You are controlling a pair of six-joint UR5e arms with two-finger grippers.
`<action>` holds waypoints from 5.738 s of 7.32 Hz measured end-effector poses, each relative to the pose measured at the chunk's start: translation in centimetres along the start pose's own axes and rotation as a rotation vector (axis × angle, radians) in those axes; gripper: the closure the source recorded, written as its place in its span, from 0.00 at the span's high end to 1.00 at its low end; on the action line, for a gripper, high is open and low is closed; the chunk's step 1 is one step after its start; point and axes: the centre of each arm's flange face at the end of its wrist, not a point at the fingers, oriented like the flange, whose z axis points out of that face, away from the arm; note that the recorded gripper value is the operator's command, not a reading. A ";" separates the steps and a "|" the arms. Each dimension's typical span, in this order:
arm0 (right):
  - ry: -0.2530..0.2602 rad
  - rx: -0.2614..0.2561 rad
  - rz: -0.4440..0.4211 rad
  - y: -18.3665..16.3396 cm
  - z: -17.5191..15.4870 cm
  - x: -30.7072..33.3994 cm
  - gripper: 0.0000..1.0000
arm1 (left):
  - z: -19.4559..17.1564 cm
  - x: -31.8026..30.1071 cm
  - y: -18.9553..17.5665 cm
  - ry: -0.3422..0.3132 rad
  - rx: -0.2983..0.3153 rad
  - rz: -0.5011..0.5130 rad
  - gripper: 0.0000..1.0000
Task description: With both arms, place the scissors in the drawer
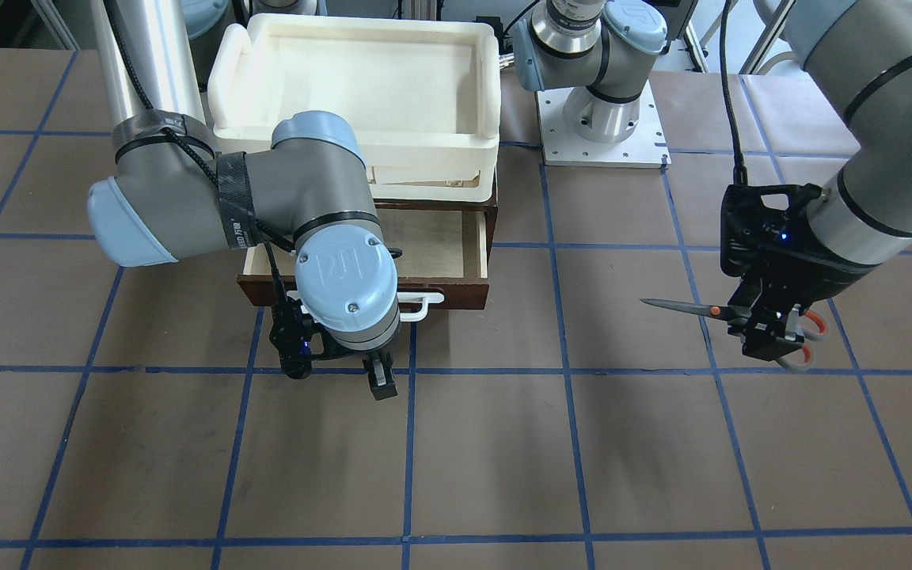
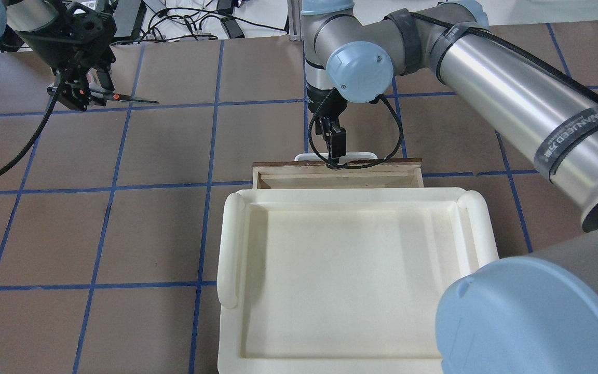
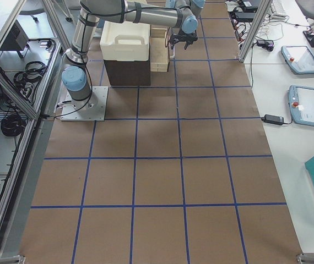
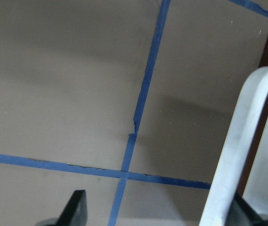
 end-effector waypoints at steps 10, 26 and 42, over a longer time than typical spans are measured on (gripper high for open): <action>-0.031 -0.001 -0.025 -0.2 -0.1 -2.9 1.00 | 0.3 0.0 0.0 0.001 0.002 0.002 0.01; -0.110 0.109 -0.174 -3.3 -9.6 2.1 1.00 | 0.3 0.1 0.0 0.003 0.007 0.001 0.01; -0.179 0.172 -1.382 -14.8 -20.9 15.7 1.00 | 4.3 2.2 -34.2 0.041 0.045 -0.235 0.02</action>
